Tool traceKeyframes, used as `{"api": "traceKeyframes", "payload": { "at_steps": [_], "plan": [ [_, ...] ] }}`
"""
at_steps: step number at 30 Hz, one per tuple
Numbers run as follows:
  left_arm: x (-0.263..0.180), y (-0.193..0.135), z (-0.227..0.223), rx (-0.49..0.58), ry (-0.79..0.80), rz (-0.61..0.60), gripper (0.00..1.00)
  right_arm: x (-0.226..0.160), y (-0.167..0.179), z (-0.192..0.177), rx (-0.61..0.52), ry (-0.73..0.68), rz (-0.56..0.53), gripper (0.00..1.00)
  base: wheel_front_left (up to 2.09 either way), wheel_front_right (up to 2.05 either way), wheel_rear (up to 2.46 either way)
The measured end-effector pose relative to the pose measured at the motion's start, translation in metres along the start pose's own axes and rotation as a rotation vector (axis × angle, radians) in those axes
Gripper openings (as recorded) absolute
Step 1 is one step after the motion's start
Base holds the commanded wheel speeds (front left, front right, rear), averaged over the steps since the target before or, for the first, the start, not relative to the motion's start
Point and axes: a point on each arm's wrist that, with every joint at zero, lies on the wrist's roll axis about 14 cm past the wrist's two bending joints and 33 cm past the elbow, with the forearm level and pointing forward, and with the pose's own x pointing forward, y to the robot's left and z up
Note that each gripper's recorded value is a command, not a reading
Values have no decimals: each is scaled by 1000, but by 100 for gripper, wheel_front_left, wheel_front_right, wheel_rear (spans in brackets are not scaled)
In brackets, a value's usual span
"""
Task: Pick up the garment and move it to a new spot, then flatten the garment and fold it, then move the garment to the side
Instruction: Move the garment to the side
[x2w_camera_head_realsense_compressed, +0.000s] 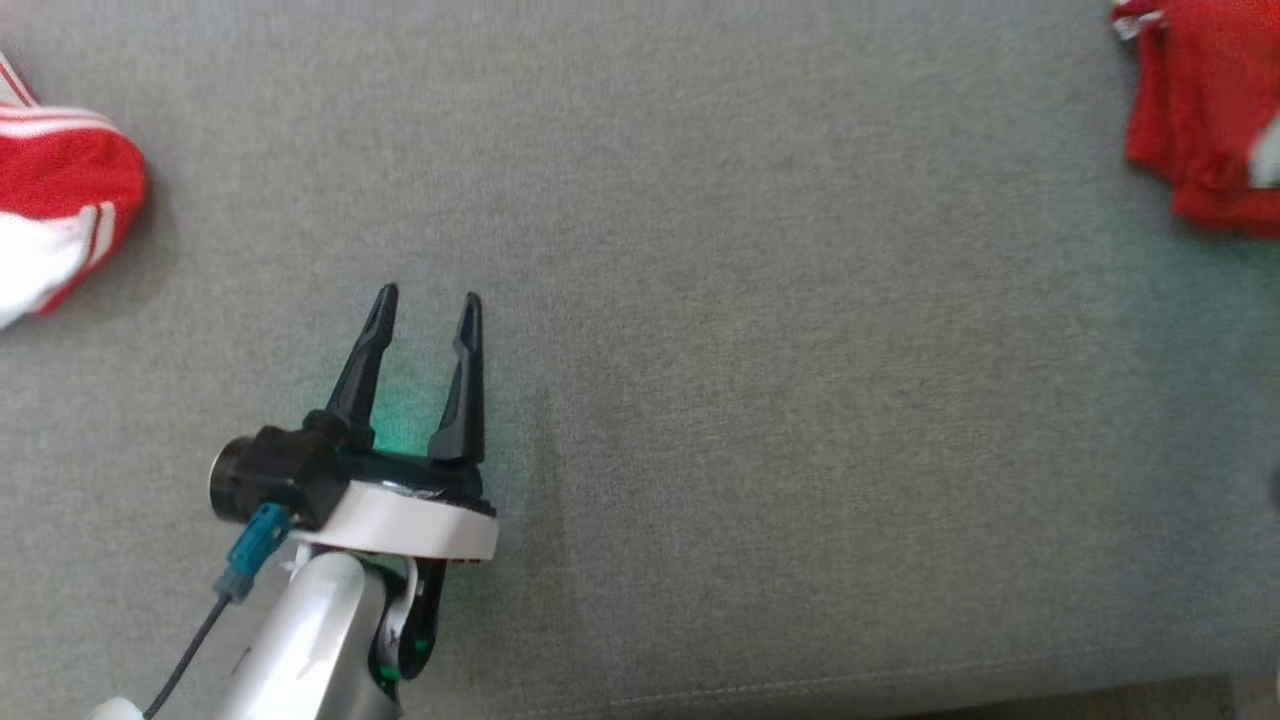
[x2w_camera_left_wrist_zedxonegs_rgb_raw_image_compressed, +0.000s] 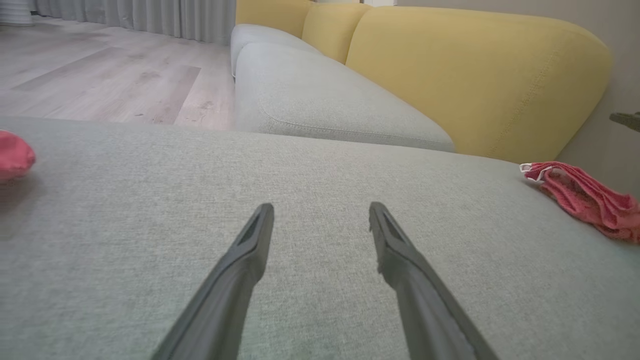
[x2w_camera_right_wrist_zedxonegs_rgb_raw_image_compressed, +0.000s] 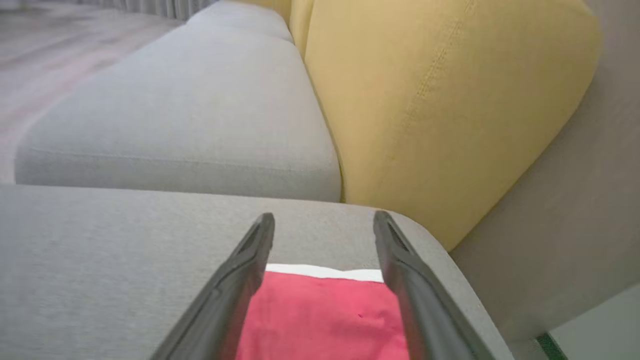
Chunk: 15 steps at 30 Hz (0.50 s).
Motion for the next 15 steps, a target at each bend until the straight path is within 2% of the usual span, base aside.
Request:
{"api": "traceKeyframes", "payload": {
  "at_steps": [4, 9, 15],
  "plan": [
    [-6, 1, 11, 3, -22, 13, 100, -17, 32, 22, 51, -84, 73, 100, 0, 0, 0],
    [-28, 8, 19, -5, -40, 63, 100, -56, 81, 17, 95, -113, 189, 100, 0, 0, 0],
    [-70, 22, 15, -20, -35, 158, 100, -108, 109, 19, 121, -209, 252, 100, 0, 0, 0]
  ]
}}
